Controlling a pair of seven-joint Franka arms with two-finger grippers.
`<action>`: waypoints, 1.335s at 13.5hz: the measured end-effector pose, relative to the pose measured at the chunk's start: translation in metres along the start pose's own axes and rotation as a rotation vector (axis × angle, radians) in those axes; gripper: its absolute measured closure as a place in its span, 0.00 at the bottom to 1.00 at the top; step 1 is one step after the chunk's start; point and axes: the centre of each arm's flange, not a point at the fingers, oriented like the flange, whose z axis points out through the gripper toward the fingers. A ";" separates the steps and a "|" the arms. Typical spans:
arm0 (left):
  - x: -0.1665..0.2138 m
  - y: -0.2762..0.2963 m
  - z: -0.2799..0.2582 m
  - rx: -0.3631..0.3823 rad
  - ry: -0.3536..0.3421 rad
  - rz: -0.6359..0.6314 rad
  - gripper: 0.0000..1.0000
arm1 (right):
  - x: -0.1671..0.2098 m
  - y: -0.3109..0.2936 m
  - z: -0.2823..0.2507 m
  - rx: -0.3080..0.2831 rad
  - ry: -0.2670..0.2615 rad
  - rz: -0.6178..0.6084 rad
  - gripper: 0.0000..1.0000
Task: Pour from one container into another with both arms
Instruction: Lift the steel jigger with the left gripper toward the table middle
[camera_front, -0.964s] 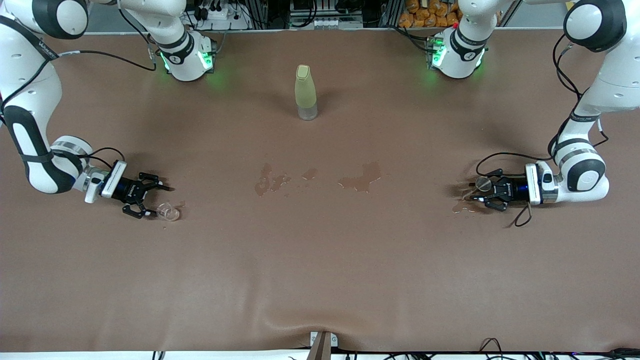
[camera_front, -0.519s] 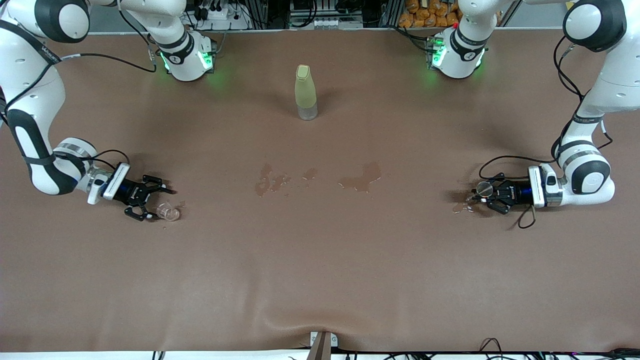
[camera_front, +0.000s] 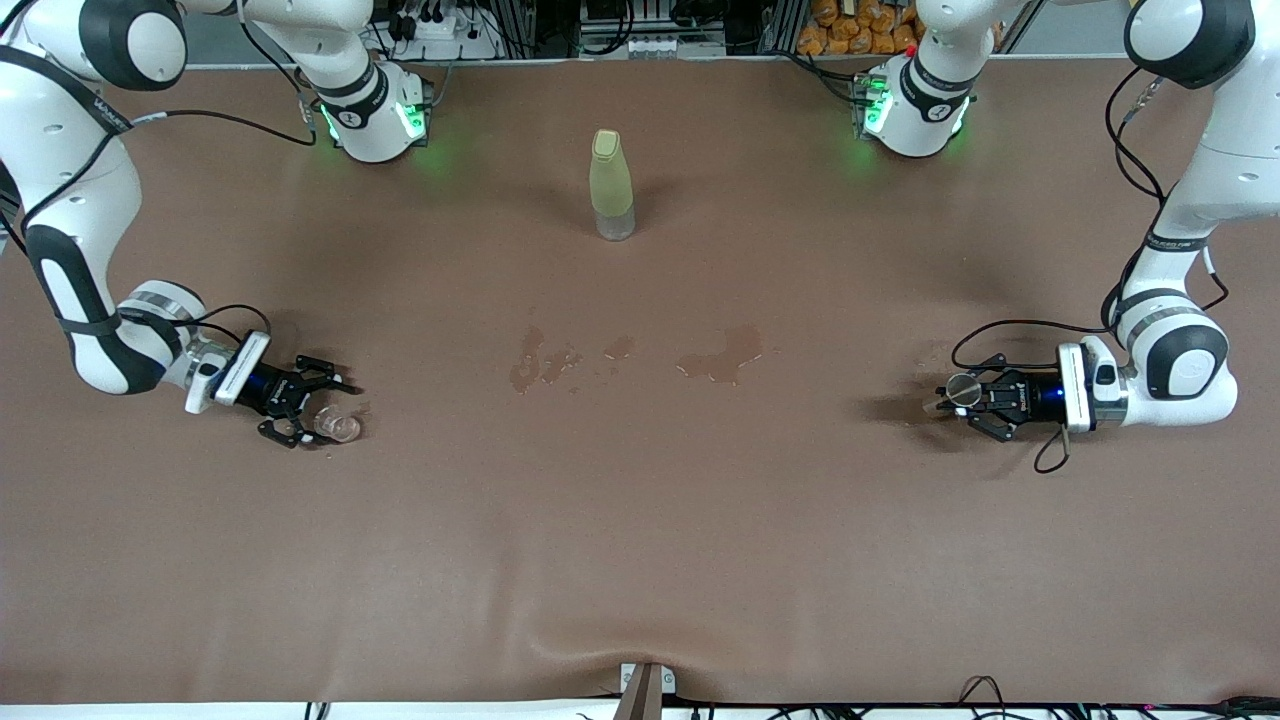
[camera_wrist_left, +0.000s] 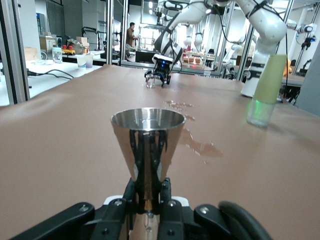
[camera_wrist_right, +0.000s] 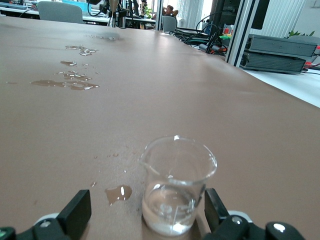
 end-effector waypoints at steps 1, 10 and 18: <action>0.006 -0.002 0.002 0.001 0.002 0.006 0.79 | 0.001 0.000 0.003 -0.002 0.003 0.001 0.00; 0.056 -0.031 0.046 0.036 0.005 0.049 0.79 | -0.002 -0.001 0.019 -0.031 0.020 0.005 0.00; 0.091 -0.046 0.137 0.089 0.010 0.060 0.79 | -0.002 0.000 0.018 -0.032 0.014 0.002 0.12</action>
